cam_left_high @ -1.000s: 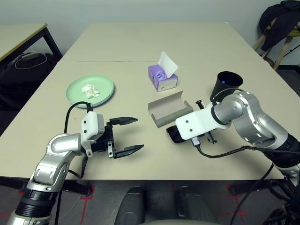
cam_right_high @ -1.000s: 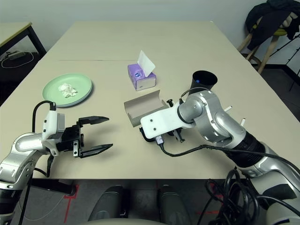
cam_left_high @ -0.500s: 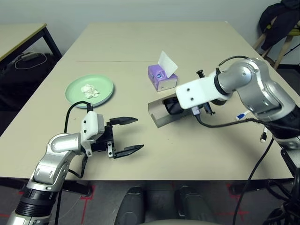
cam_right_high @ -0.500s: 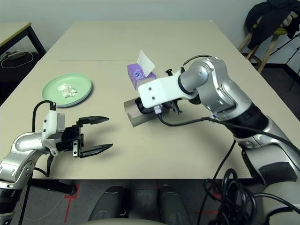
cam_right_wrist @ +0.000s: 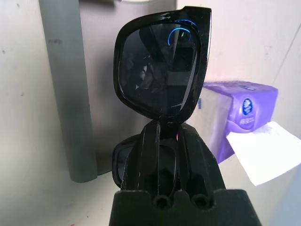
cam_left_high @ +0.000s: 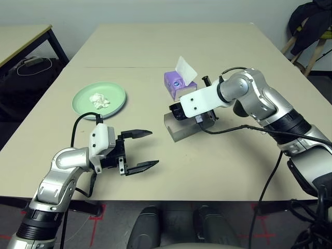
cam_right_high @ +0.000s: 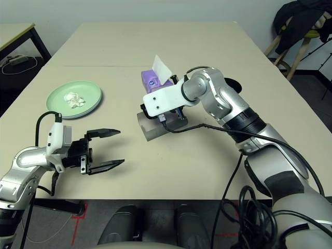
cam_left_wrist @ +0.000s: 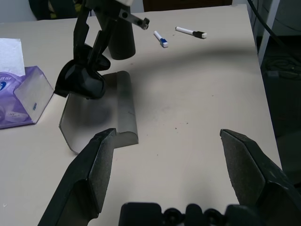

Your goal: Organize and tidy the items on the table.

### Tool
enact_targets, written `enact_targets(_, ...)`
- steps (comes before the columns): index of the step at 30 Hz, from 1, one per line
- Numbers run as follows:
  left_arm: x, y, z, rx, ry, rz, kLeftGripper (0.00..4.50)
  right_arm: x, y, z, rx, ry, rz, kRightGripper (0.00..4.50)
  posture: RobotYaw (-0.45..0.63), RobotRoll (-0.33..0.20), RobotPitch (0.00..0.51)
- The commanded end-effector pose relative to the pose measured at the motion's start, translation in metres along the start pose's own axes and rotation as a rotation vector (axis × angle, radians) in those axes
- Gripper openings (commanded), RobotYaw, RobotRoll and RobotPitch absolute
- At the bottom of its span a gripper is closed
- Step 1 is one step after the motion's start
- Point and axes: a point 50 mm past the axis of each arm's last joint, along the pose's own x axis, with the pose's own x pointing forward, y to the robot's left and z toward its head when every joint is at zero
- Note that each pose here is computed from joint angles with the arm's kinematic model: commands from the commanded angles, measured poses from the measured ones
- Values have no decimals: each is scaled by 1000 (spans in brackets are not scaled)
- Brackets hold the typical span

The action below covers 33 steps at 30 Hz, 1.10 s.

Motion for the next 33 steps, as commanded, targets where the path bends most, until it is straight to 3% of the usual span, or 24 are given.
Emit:
enact_targets(1,-1,-2,-1,-2,20,-4,4500,6,5,0,-4,-5,14,441,84,0,53)
enact_targets(33,0,-6,-1,-9,19,6,4500,27,29,16,-8,-85,76,441,104,0,65)
